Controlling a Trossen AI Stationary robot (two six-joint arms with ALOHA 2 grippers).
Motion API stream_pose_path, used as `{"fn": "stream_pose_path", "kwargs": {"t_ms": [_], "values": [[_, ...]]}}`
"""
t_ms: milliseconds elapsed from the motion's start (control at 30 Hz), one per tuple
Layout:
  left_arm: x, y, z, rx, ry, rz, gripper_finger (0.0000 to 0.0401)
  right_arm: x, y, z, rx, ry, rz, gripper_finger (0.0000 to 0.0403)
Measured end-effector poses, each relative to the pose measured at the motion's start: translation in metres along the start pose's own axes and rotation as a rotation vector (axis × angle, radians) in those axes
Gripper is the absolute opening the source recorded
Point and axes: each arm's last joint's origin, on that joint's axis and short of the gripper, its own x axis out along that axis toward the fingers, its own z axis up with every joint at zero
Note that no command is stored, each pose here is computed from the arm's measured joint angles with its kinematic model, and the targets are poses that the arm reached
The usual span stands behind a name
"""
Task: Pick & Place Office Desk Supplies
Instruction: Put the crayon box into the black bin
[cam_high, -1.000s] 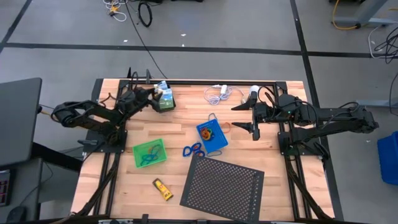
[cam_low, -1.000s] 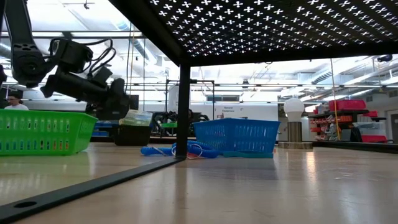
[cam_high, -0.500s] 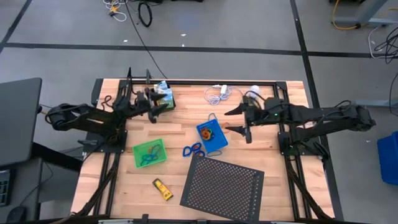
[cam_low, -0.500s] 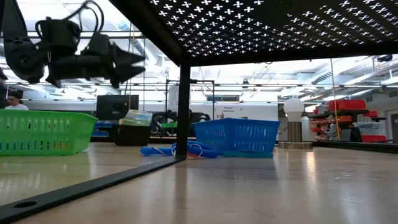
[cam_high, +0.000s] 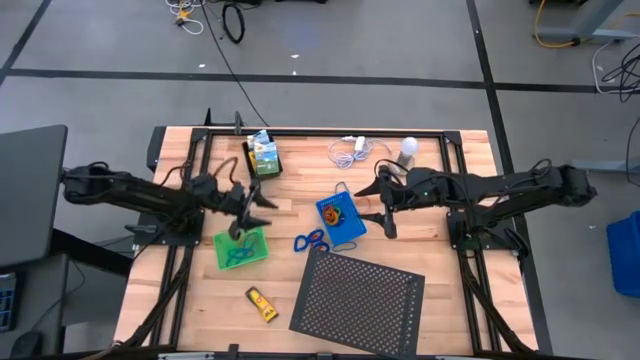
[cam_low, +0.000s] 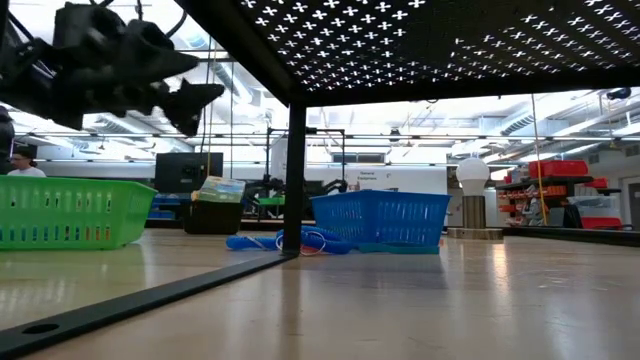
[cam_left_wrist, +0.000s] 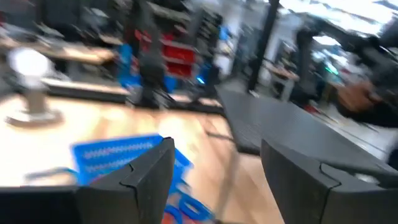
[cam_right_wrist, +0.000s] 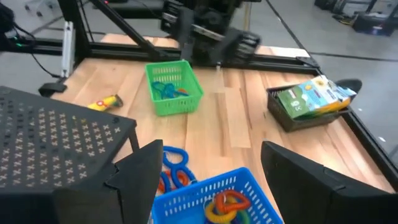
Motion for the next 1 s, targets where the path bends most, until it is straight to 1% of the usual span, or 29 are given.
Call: {"fn": "stream_pose_path", "kwargs": {"t_ms": [67,167,233,300,400,500,567,633,733,833,1000], "values": [[0.002,-0.010,-0.006,-0.024,0.057,-0.014,0.0238,0.000,0.003,0.000,-0.006,0.018,-0.016,0.0279],[0.003,-0.024,-0.016,-0.052,0.158,-0.003,0.0229,-0.002,0.008,0.002,-0.028,0.045,-0.038,0.0279],[0.003,-0.034,-0.022,-0.051,0.224,0.023,0.0223,-0.003,0.012,0.004,-0.053,0.047,-0.035,0.0279],[0.007,-0.044,-0.022,-0.019,0.299,0.071,0.0217,-0.004,0.017,0.006,-0.075,0.037,-0.020,0.0279],[0.017,-0.061,-0.009,0.094,0.411,0.158,0.0215,-0.005,0.022,0.012,-0.090,0.001,0.000,0.0279],[0.024,-0.084,0.012,0.218,0.536,0.234,0.0215,-0.006,0.027,0.012,-0.093,-0.002,0.018,0.0279],[0.027,-0.100,0.026,0.279,0.605,0.268,0.0215,-0.006,0.033,0.012,-0.101,-0.003,0.024,0.0279],[0.026,-0.115,0.038,0.317,0.669,0.291,0.0215,-0.007,0.040,0.011,-0.120,0.000,0.035,0.0279],[0.026,-0.133,0.045,0.323,0.748,0.308,0.0215,-0.009,0.049,0.010,-0.154,0.013,0.022,0.0279],[0.029,-0.145,0.034,0.326,0.860,0.288,0.0215,-0.011,0.056,0.007,-0.180,0.038,0.001,0.0279],[0.038,-0.160,0.000,0.333,1.050,0.194,0.0215,-0.013,0.061,0.005,-0.189,0.061,-0.028,0.0279]]}}
